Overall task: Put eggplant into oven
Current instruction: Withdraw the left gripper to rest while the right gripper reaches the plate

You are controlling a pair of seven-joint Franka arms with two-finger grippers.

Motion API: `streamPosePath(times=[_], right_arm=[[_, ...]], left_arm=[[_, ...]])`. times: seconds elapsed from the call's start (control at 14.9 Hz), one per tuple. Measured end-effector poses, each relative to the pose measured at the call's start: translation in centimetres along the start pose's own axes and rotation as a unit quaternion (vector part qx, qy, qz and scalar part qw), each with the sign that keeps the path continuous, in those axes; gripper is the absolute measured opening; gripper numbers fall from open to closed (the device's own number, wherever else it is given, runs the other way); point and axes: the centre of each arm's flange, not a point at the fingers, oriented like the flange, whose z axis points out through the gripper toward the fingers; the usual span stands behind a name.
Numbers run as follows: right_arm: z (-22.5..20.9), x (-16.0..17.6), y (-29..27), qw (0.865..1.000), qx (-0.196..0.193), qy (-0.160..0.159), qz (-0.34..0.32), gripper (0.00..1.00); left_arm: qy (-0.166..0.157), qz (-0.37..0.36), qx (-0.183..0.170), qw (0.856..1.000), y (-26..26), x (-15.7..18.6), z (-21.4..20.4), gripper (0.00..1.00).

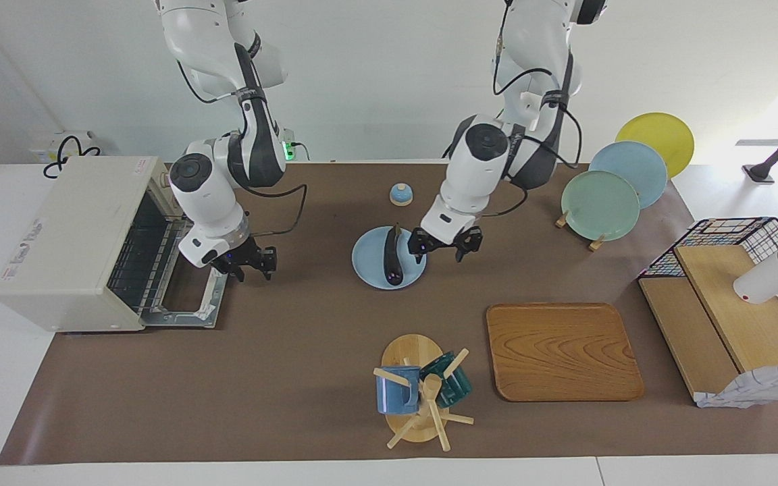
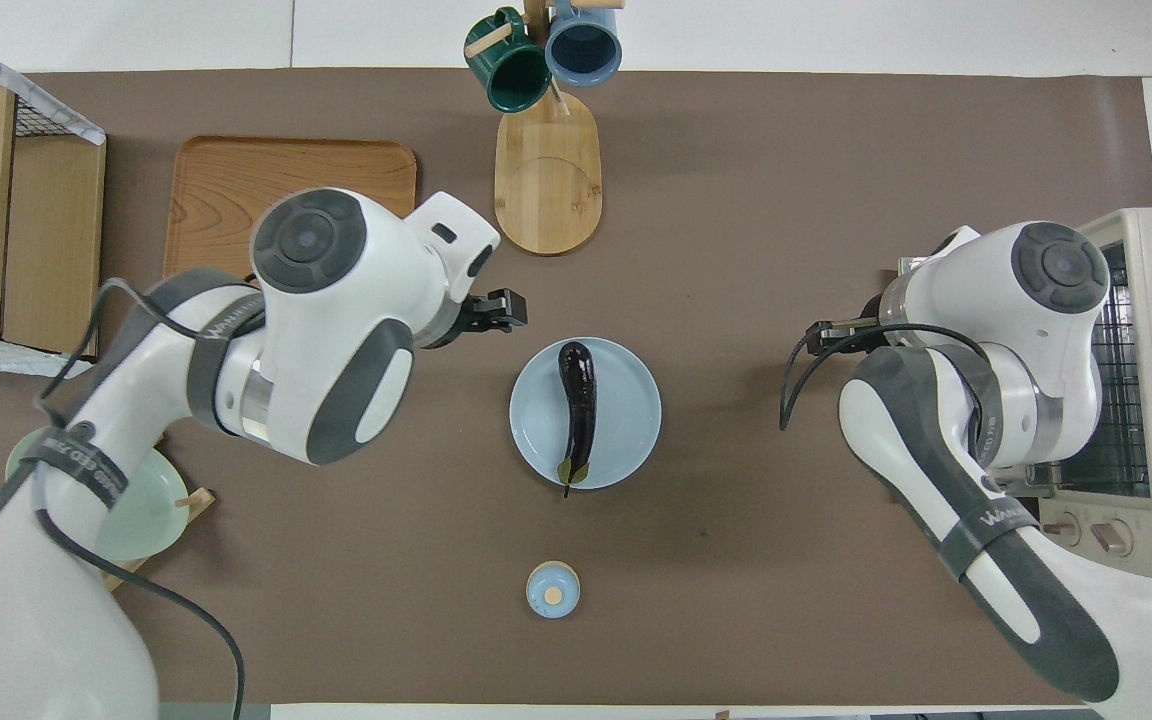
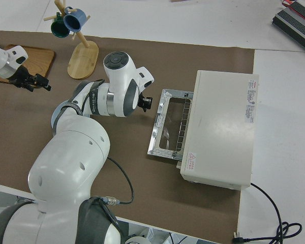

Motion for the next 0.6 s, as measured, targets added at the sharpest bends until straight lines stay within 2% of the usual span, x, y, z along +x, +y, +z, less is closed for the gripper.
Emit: streamPosePath(times=[0.2, 0.27, 0.54, 0.6], right_arm=[[-3.2, 0.6, -8.3, 1.0, 0.002, 0.0, 0.002, 0.97], [-3.8, 0.4, -11.6, 1.0, 0.002, -0.001, 0.005, 1.0], [-2.4, -2.0, -25.1, 0.999, -0.006, 0.002, 0.035, 0.96], [-1.5, -2.6, -28.4, 0.999, -0.009, 0.002, 0.043, 0.89]], left_arm=[[-0.005, 0.003, 0.003, 1.0, -6.8, 3.6, -3.7, 1.0], [-0.003, 0.003, 0.003, 1.0, -8.7, 4.4, -4.7, 1.0], [0.009, -0.005, 0.0, 1.0, -14.2, 5.9, -7.7, 1.0], [0.009, -0.002, 0.003, 1.0, -15.0, 5.8, -8.4, 1.0]])
